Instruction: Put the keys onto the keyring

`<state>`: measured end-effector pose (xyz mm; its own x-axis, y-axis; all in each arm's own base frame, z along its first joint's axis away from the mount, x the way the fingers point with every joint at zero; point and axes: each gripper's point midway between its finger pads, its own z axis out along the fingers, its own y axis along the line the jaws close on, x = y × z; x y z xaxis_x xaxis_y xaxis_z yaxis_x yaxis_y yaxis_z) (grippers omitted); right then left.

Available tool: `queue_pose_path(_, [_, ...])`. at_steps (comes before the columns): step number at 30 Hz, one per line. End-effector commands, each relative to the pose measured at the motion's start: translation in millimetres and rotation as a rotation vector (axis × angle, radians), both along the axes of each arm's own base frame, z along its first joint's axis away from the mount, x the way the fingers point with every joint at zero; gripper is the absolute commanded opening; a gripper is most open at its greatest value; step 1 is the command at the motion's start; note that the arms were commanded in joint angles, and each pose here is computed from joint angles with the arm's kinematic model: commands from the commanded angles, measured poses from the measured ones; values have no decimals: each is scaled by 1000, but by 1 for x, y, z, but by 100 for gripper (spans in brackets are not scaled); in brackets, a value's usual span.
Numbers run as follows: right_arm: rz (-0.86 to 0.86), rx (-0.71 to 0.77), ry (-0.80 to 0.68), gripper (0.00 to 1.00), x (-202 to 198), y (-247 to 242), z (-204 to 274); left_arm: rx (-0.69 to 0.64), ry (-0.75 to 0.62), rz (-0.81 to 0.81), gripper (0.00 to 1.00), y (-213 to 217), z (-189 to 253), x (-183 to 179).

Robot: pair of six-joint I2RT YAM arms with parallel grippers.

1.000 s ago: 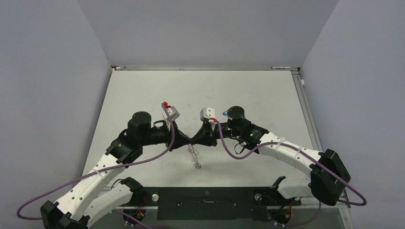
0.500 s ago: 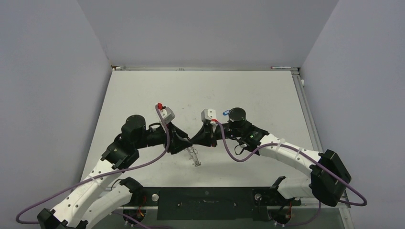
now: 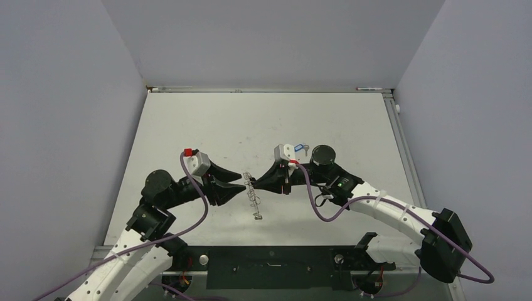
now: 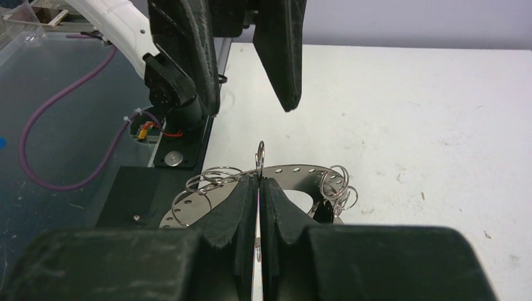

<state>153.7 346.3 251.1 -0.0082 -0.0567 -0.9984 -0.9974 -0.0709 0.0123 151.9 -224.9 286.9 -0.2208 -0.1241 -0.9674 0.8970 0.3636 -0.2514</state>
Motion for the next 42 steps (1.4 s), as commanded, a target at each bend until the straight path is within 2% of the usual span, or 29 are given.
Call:
queue_pose_path(1, [60, 114, -110, 5, -15, -3, 40, -45, -64, -86, 38, -7, 16, -9])
queue_pose_path(7, [86, 118, -114, 5, -23, -5, 44, -74, -53, -179, 32, -13, 19, -23])
queue_pose_path(13, [110, 107, -112, 5, -28, 0, 42, -68, -35, -189, 27, -16, 15, -20])
queue_pose_path(22, [115, 103, -121, 5, -31, 4, 43, -43, 2, -203, 23, -20, 5, -18])
queue_pose_path(42, [124, 137, -136, 5, -36, 0, 55, -68, -18, -296, 18, -23, 9, -40])
